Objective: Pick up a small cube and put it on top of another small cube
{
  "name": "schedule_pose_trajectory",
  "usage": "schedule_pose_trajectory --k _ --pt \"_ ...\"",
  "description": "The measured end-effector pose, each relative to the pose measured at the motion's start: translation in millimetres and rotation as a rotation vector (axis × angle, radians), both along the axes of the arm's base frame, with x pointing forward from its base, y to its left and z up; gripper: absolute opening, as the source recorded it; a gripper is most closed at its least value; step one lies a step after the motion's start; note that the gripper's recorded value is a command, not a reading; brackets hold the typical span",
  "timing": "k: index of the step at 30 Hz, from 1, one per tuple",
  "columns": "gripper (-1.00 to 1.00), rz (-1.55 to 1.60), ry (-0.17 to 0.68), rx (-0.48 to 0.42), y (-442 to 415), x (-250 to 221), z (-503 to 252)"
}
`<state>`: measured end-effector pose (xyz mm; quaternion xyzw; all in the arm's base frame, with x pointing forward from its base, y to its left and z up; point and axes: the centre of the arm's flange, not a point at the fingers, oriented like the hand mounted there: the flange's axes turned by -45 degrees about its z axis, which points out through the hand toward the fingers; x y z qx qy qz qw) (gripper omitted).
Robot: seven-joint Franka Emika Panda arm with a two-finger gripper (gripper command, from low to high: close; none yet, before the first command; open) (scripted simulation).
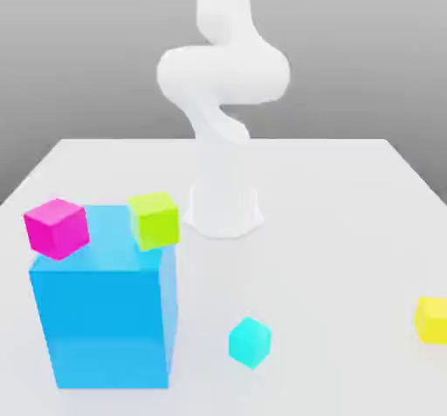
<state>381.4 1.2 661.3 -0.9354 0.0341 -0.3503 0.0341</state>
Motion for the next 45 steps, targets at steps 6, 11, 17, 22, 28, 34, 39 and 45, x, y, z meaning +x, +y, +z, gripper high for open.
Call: schedule_pose_trajectory --k 6,11,17,22,28,34,39,45 --pt "0.0 -0.104 0.224 0.154 14.0 59.3 -138.8" --pt "0.0 -0.223 0.402 0.218 29.8 71.4 -254.1" --pt "0.0 -0.402 0.592 0.221 41.5 47.4 -382.9" --pt "0.0 -0.552 0.698 0.175 39.0 10.0 -467.9" --pt "0.0 -0.566 0.707 0.169 38.7 5.8 -526.9" --pt "-1.0 -0.566 0.706 0.17 38.9 5.2 -533.3" --pt "-1.0 -0.565 0.703 0.167 38.5 7.2 -509.7" --pt "-1.0 -0.476 0.698 0.137 43.1 12.3 -465.3"
